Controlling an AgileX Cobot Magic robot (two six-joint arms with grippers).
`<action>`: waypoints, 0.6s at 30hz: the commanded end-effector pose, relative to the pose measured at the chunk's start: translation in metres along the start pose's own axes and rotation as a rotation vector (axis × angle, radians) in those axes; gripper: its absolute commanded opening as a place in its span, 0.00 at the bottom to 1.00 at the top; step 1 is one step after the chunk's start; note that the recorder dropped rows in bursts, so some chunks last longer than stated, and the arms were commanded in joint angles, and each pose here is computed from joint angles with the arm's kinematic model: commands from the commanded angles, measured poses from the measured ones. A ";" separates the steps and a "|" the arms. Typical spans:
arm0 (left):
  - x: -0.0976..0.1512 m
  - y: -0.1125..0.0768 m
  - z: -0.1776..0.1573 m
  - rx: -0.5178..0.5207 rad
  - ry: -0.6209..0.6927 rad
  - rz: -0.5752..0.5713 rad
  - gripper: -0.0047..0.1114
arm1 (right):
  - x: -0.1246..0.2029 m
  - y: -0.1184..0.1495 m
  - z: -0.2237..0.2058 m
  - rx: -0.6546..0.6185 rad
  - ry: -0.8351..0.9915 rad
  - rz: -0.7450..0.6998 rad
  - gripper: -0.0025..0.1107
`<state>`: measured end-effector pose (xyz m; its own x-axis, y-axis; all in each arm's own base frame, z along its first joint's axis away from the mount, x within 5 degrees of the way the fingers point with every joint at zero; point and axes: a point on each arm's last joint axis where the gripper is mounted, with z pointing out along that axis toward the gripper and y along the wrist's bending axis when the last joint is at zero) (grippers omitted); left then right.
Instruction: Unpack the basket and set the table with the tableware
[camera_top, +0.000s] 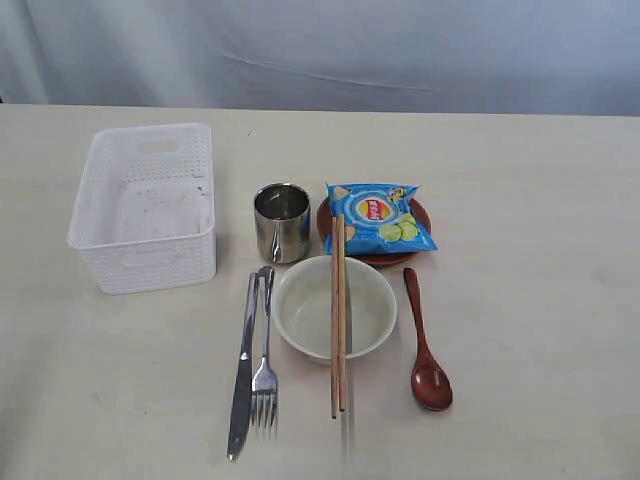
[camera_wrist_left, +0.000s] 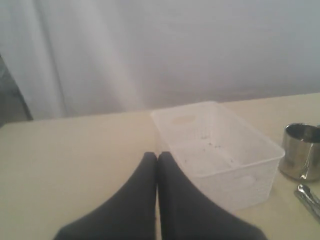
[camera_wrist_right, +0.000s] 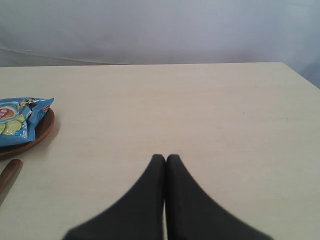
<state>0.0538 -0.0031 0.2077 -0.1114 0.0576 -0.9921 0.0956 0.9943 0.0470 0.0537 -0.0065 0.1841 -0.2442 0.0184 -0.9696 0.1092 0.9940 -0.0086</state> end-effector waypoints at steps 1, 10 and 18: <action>0.017 0.002 0.003 -0.054 0.046 -0.058 0.04 | 0.001 0.000 0.000 0.005 -0.004 -0.001 0.02; 0.025 0.004 0.002 -0.094 0.136 -0.061 0.04 | 0.001 0.000 0.000 0.005 -0.004 -0.003 0.02; 0.025 0.004 0.002 -0.094 0.136 -0.061 0.04 | 0.001 0.000 0.000 0.005 -0.004 -0.003 0.02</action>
<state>0.0539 0.0028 0.1833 -0.2542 0.0209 -0.9669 -0.0040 0.9997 0.0227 0.0537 -0.0065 0.1841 -0.2442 0.0184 -0.9696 0.1092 0.9940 -0.0086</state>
